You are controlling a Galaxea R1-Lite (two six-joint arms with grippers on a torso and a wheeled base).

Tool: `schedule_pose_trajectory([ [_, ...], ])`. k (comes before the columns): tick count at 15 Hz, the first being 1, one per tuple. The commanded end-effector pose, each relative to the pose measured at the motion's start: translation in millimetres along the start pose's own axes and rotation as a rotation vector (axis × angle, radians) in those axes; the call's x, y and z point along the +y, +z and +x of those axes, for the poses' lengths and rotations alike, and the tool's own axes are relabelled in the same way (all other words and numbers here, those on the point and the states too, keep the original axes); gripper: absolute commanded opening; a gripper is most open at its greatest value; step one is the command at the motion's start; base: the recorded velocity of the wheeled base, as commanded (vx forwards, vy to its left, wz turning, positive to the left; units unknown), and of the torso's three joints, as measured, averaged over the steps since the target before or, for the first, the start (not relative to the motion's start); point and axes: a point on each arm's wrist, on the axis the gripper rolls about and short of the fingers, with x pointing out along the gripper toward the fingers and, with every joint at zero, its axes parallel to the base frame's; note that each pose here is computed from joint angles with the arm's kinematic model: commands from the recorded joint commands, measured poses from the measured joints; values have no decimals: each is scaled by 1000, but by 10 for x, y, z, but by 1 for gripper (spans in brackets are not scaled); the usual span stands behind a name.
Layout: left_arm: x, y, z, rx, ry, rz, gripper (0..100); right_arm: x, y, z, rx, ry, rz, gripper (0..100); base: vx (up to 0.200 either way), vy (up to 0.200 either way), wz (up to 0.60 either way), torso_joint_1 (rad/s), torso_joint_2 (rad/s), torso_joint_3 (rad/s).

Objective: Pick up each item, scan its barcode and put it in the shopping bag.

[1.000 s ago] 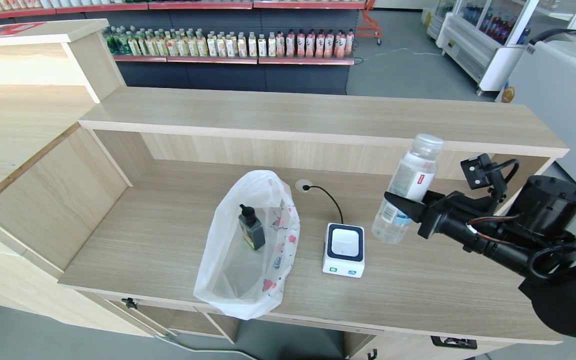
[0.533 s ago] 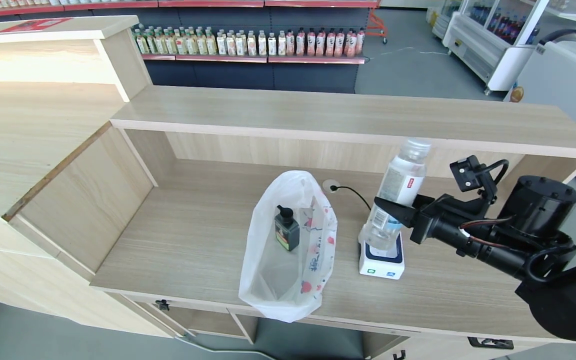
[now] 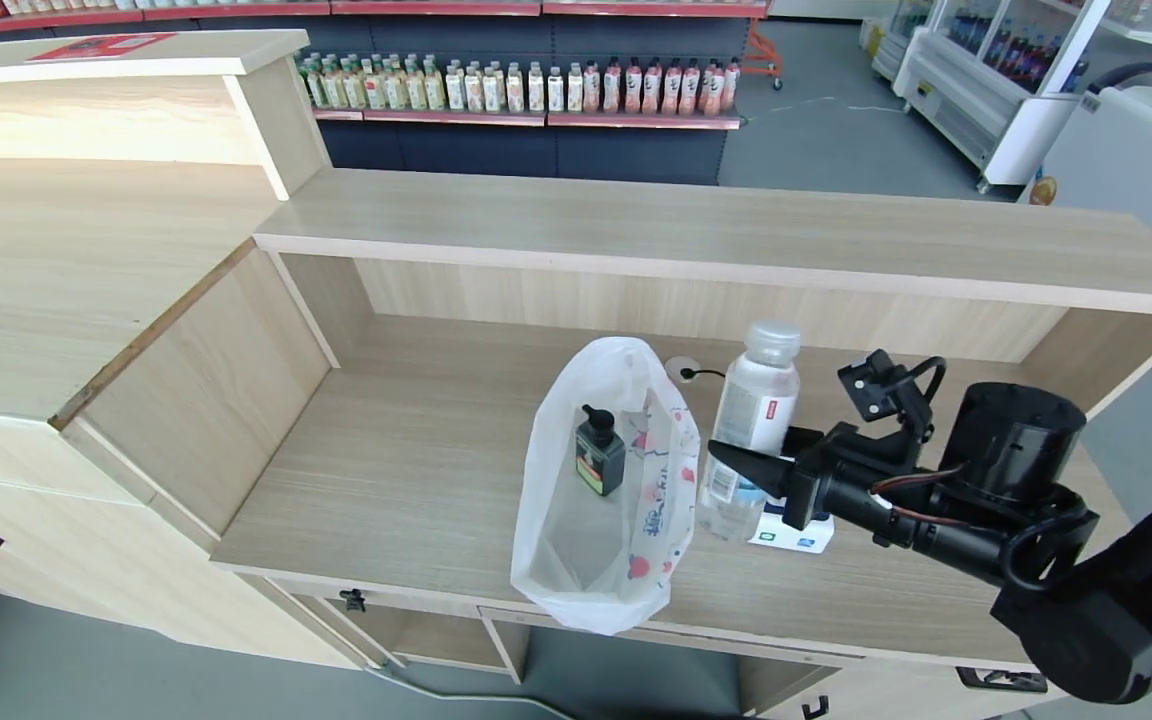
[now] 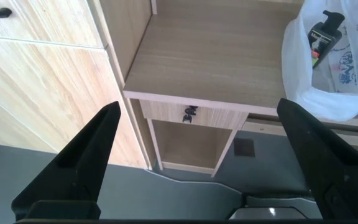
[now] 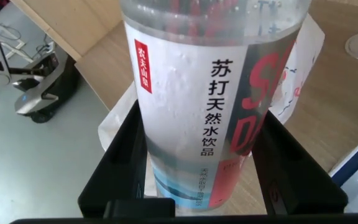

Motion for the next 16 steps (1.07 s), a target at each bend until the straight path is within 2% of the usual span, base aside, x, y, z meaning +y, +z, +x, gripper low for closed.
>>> schedule_pose_trajectory([
  [1,0,0,0,0,1,0,100,-5,-251,92,75,12,20,0,0,0,0,0,0,0],
  [3,0,0,0,0,1,0,100,15,-432,225,90,36,-11,0,0,0,0,0,0,0],
  [6,0,0,0,0,1,0,100,95,-529,465,83,89,-43,0,0,0,0,0,0,0],
  [11,0,0,0,0,1,0,100,-63,-702,609,59,70,-80,0,0,0,0,0,0,0],
  [16,0,0,0,0,1,0,100,-104,-870,808,38,80,-99,0,0,0,0,0,0,0],
])
